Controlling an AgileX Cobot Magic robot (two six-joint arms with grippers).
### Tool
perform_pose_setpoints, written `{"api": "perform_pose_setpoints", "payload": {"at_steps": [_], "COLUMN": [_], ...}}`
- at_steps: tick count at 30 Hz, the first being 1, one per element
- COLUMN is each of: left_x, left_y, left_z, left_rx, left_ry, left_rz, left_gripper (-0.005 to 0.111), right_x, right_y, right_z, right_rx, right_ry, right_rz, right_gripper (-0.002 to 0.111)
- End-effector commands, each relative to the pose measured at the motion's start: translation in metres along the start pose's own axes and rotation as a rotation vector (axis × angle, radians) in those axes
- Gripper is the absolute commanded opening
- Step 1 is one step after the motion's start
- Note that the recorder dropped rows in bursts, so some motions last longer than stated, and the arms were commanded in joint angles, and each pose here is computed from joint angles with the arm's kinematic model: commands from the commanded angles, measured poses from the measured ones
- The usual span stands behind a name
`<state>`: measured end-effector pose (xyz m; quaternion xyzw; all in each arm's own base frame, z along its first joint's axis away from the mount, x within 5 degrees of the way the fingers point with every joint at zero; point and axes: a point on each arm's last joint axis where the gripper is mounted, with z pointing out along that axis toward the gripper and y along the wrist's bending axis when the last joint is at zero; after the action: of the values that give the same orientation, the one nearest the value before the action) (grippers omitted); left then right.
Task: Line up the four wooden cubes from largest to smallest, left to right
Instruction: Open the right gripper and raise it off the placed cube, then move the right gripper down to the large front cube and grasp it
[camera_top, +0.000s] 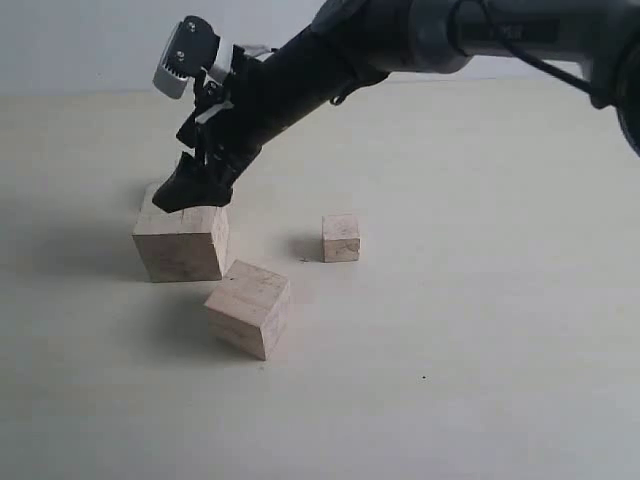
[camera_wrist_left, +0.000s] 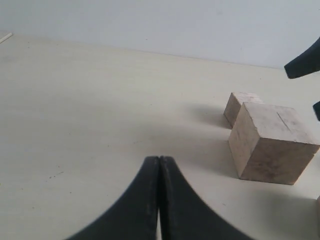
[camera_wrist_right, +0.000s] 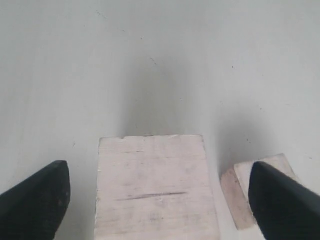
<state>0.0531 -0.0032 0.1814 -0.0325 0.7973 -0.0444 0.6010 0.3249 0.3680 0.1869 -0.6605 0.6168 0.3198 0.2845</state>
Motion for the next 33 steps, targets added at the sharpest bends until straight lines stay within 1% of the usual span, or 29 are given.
{"api": "perform_pose_setpoints", "payload": {"at_steps": [1, 2, 4, 7, 10, 12, 14, 15, 19, 23, 25, 29, 31, 33], "left_x": [0.0, 0.0, 0.0, 0.0, 0.0, 0.0, 0.0, 0.0, 0.0, 0.0, 0.0, 0.0, 0.0, 0.0], "left_y": [0.0, 0.0, 0.0, 0.0, 0.0, 0.0, 0.0, 0.0, 0.0, 0.0, 0.0, 0.0, 0.0, 0.0], "left_z": [0.0, 0.0, 0.0, 0.0, 0.0, 0.0, 0.0, 0.0, 0.0, 0.0, 0.0, 0.0, 0.0, 0.0], "left_rx": [0.005, 0.005, 0.005, 0.005, 0.005, 0.005, 0.005, 0.005, 0.005, 0.005, 0.005, 0.005, 0.005, 0.005], "left_ry": [-0.006, -0.006, -0.006, -0.006, -0.006, -0.006, -0.006, -0.006, -0.006, -0.006, -0.006, -0.006, -0.006, -0.006], "left_rz": [0.005, 0.005, 0.005, 0.005, 0.005, 0.005, 0.005, 0.005, 0.005, 0.005, 0.005, 0.005, 0.005, 0.005], "left_gripper": [0.0, 0.0, 0.0, 0.0, 0.0, 0.0, 0.0, 0.0, 0.0, 0.0, 0.0, 0.0, 0.0, 0.0], "right_x": [-0.018, -0.021, -0.027, -0.038, -0.052, -0.06, -0.064, -0.065, -0.065, -0.057, -0.05, -0.028, -0.016, -0.004], "right_y": [0.004, 0.005, 0.007, 0.013, 0.02, 0.025, 0.032, 0.035, 0.044, 0.054, 0.056, 0.062, 0.069, 0.074], "right_z": [-0.029, -0.035, -0.048, -0.067, -0.085, -0.095, -0.102, -0.105, -0.11, -0.109, -0.108, -0.107, -0.106, -0.103], "right_rx": [0.059, 0.078, 0.113, 0.146, 0.166, 0.169, 0.146, 0.131, 0.065, -0.022, 0.002, 0.1, 0.11, 0.113], "right_ry": [0.062, 0.079, 0.101, 0.118, 0.09, 0.075, 0.081, 0.088, 0.128, 0.2, 0.2, 0.214, 0.23, 0.245], "right_rz": [0.055, 0.087, 0.154, 0.261, 0.26, 0.244, 0.234, 0.229, 0.244, 0.34, 0.393, 0.421, 0.429, 0.405], "right_gripper": [0.087, 0.085, 0.078, 0.06, 0.038, 0.021, 0.005, 0.0, 0.0, 0.0, 0.0, 0.0, 0.0, 0.0]}}
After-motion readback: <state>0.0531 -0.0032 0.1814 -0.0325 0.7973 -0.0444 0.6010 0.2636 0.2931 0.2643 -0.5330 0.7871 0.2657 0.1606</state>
